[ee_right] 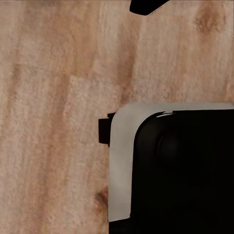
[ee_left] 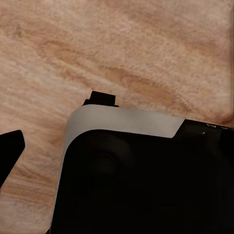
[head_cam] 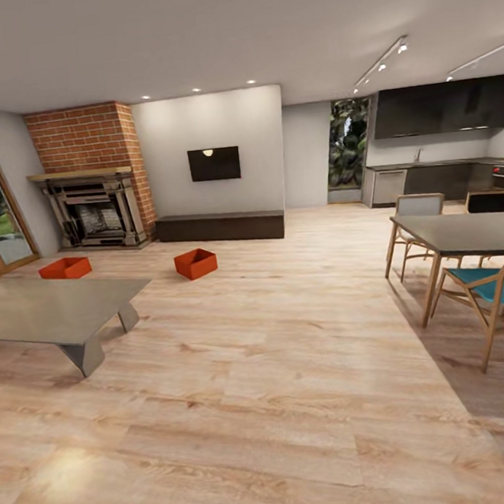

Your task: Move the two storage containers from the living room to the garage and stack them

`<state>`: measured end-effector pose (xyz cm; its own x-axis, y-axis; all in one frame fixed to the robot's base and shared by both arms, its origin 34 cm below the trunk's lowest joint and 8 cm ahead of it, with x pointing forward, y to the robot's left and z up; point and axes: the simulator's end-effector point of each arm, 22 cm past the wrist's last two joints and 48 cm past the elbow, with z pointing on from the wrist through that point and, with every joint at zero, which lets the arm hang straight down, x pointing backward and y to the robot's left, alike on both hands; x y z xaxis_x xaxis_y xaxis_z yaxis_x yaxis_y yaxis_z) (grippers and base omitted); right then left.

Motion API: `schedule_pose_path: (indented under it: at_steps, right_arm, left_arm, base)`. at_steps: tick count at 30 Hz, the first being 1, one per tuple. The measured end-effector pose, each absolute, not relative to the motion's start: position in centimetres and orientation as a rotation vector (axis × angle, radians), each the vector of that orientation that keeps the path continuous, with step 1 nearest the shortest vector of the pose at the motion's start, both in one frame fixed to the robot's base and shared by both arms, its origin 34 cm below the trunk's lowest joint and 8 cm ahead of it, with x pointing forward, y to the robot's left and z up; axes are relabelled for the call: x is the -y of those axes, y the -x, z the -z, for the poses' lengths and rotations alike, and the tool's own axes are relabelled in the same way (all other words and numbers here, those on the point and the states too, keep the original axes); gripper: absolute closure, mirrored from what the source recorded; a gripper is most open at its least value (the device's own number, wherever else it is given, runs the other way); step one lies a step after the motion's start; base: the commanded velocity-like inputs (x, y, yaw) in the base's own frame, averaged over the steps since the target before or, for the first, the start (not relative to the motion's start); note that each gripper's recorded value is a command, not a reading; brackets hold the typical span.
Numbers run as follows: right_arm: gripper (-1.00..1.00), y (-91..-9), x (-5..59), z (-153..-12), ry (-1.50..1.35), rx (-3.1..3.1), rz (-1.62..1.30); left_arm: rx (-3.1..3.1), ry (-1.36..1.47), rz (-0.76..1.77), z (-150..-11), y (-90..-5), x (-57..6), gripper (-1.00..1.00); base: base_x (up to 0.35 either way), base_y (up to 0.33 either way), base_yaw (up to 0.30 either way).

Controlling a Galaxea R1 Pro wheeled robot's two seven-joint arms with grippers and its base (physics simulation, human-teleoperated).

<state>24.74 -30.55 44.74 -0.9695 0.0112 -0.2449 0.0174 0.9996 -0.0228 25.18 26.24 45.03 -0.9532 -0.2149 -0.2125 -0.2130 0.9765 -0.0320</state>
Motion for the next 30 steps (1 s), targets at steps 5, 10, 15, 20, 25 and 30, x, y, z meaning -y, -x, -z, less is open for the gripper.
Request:
schedule_pose_path:
  at_steps: [5,10,15,20,25,30]
  right_arm:
    - [-1.00,-24.74,30.95,-44.77,-0.020,-2.894,0.043]
    - [-1.00,-24.66,30.99,-44.75,-0.018,-2.898,0.044]
    - [-1.00,-24.56,31.09,-44.74,-0.016,-2.902,0.046]
    - [-1.00,-24.56,31.27,-44.75,-0.016,-2.902,0.048]
    - [-1.00,-24.60,31.21,-44.76,-0.019,-2.900,0.048]
    - [-1.00,-24.70,31.11,-44.77,-0.021,-2.895,0.046]
  left_arm:
    - [-2.909,0.318,0.013,-45.01,-25.09,-26.24,-1.00]
    - [-2.911,0.318,0.016,-45.00,-25.07,-26.18,-1.00]
    - [-2.909,0.317,0.022,-45.02,-25.16,-26.10,-1.00]
    - [-2.907,0.316,0.023,-45.05,-25.27,-26.10,-1.00]
    - [-2.904,0.313,0.025,-45.07,-25.39,-26.06,-1.00]
    - [-2.901,0.313,0.026,-45.11,-25.53,-26.06,-1.00]
  base:
    - [0.324,0.000,0.000]
    - [0.324,0.000,0.000]
    - [0.324,0.000,0.000]
    - [0.324,0.000,0.000]
    - [0.324,0.000,0.000]
    - [0.324,0.000,0.000]
